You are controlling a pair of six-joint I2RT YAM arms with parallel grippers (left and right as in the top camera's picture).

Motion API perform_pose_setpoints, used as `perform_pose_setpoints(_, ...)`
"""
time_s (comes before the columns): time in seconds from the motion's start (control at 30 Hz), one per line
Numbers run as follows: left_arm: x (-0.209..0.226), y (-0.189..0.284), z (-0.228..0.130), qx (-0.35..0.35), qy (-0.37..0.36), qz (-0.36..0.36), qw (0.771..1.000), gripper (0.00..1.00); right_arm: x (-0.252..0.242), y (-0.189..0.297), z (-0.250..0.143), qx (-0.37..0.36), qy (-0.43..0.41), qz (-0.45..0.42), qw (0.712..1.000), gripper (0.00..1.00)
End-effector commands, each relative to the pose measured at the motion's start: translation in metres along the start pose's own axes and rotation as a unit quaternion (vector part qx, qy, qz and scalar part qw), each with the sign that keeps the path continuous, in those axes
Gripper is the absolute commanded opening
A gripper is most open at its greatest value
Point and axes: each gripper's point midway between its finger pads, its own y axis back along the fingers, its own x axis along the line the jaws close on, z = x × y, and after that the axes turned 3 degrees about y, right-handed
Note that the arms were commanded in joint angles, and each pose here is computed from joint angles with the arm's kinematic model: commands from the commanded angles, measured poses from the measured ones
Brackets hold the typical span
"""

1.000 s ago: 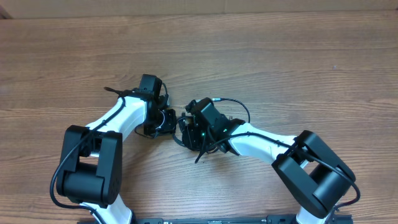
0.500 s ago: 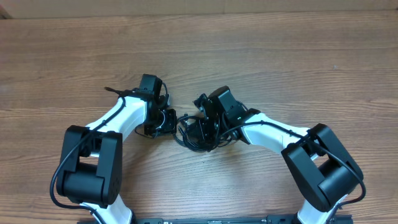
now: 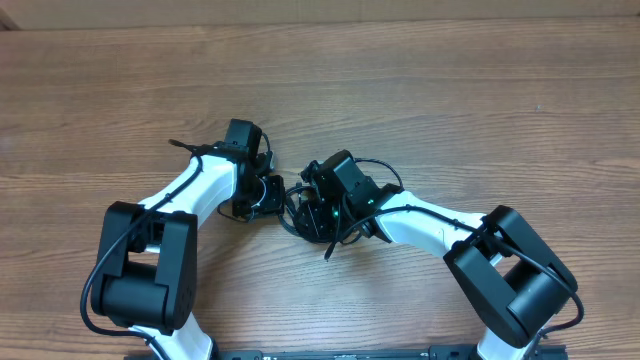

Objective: Untangle cables

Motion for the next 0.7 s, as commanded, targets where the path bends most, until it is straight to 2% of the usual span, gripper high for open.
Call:
perform_pose_setpoints(0.0, 0.025, -0.02, -0.015, 0.024, 0.008, 0.05, 0.998, 0.17, 0.002, 0.008, 0.012, -0.023, 0.011, -0.007, 1.0, 0.34)
perform_pose_setpoints(0.17, 0.025, -0.02, -0.015, 0.025, 0.008, 0.05, 0.998, 0.17, -0.002, 0.001, 0.009, -0.018, 0.007, -0.007, 1.0, 0.34)
perform_pose_setpoints(0.27, 0.025, -0.02, -0.015, 0.025, 0.008, 0.05, 0.998, 0.17, -0.001, 0.0, 0.009, -0.017, 0.006, -0.007, 1.0, 0.28)
perform_pose_setpoints(0.57, 0.025, -0.02, -0.015, 0.025, 0.008, 0.05, 0.998, 0.17, 0.009, -0.006, 0.001, -0.01, 0.022, -0.013, 1.0, 0.35)
perform_pose_setpoints(0.67, 0.025, -0.02, -0.015, 0.025, 0.008, 0.05, 0.998, 0.18, 0.008, -0.007, 0.001, -0.013, 0.025, -0.024, 0.999, 0.41)
